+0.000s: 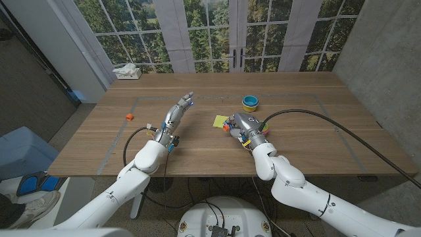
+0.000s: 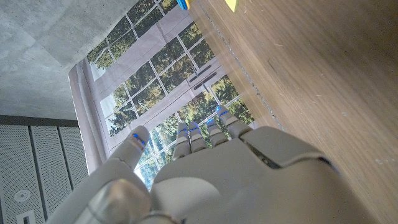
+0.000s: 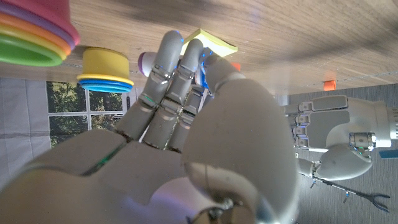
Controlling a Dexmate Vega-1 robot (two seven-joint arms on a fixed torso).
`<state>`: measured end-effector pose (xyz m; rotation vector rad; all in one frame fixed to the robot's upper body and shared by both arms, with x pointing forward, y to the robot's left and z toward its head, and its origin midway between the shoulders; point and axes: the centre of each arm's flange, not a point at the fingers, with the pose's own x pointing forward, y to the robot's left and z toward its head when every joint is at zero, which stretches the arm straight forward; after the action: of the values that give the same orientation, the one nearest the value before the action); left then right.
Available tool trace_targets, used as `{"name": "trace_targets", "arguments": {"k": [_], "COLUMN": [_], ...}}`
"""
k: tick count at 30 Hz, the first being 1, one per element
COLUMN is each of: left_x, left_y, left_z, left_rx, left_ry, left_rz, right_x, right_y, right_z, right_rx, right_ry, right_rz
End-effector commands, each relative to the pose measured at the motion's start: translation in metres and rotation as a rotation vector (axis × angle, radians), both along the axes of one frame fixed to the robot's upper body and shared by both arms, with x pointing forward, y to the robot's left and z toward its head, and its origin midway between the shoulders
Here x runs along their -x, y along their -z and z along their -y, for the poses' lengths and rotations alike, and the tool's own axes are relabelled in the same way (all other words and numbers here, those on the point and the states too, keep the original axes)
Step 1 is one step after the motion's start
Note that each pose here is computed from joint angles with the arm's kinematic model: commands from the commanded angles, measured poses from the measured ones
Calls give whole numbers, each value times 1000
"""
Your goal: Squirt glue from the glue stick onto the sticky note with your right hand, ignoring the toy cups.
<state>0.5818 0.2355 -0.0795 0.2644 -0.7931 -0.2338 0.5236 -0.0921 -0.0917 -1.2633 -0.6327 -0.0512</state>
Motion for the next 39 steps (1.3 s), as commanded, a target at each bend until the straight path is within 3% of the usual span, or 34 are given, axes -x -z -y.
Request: {"name": "trace_targets", "arguments": {"k": [1, 16, 24, 39], "left_x": [-2, -1, -1, -5], "left_y": [-3, -7, -8, -10], "left_z": [0, 4, 6, 8], "left_rx": [2, -7, -6, -14], "left_ry": [2, 5, 3, 5], "left_rz": [-1, 6, 3, -1], "right_x": [-8, -8, -9, -9], "right_y": [4, 8, 4, -5], "right_z": [-1, 8, 10, 15], "right_rx": [42, 73, 121, 143], "right_ry": [29, 88, 150, 173], "right_rz": [-30, -39, -70, -81]}}
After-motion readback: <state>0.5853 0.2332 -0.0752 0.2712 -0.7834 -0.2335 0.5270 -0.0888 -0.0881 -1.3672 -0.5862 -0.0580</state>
